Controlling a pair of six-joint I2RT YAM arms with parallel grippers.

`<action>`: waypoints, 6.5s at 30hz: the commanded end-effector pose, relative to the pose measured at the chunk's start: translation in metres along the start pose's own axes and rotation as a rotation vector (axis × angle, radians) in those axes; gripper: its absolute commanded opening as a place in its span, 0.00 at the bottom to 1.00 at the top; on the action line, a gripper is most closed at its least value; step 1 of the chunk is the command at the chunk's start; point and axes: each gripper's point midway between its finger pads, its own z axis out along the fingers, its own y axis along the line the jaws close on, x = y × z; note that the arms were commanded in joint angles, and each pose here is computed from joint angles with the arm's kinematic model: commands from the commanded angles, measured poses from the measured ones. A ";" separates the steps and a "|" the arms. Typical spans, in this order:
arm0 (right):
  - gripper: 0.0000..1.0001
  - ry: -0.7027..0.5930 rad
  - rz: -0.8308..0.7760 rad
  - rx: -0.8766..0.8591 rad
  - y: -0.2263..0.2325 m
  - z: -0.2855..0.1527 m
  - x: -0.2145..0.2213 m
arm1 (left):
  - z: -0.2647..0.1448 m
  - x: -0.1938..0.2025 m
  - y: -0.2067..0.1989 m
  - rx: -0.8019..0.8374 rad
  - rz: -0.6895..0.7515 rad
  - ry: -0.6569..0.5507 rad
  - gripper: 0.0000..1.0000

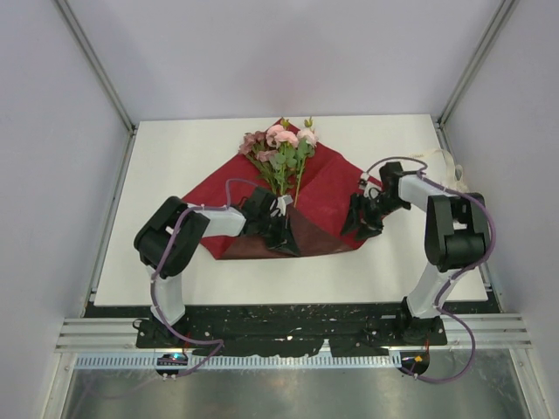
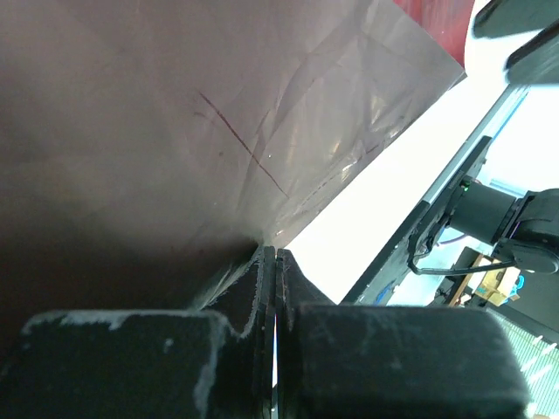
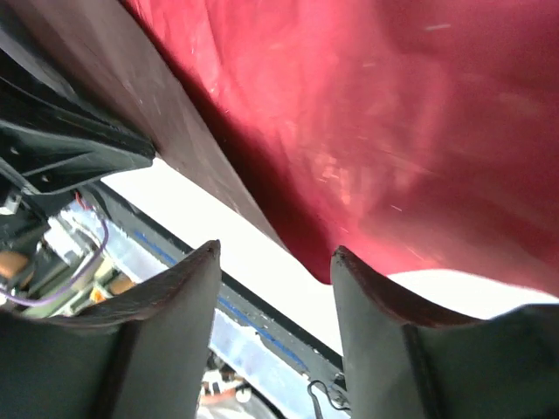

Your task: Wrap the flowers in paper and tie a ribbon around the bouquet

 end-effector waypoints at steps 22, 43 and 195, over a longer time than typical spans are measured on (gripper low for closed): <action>0.77 -0.399 0.302 -0.221 -0.092 -0.045 -0.108 | 0.009 0.002 0.046 -0.174 -0.008 0.016 0.00; 0.06 -0.640 0.026 -0.410 0.057 -0.136 -0.115 | 0.015 0.001 0.049 -0.178 -0.022 0.035 0.00; 0.32 -0.374 -0.093 -0.677 0.237 0.064 -0.118 | -0.149 -0.235 -0.016 0.424 -0.116 -0.588 0.95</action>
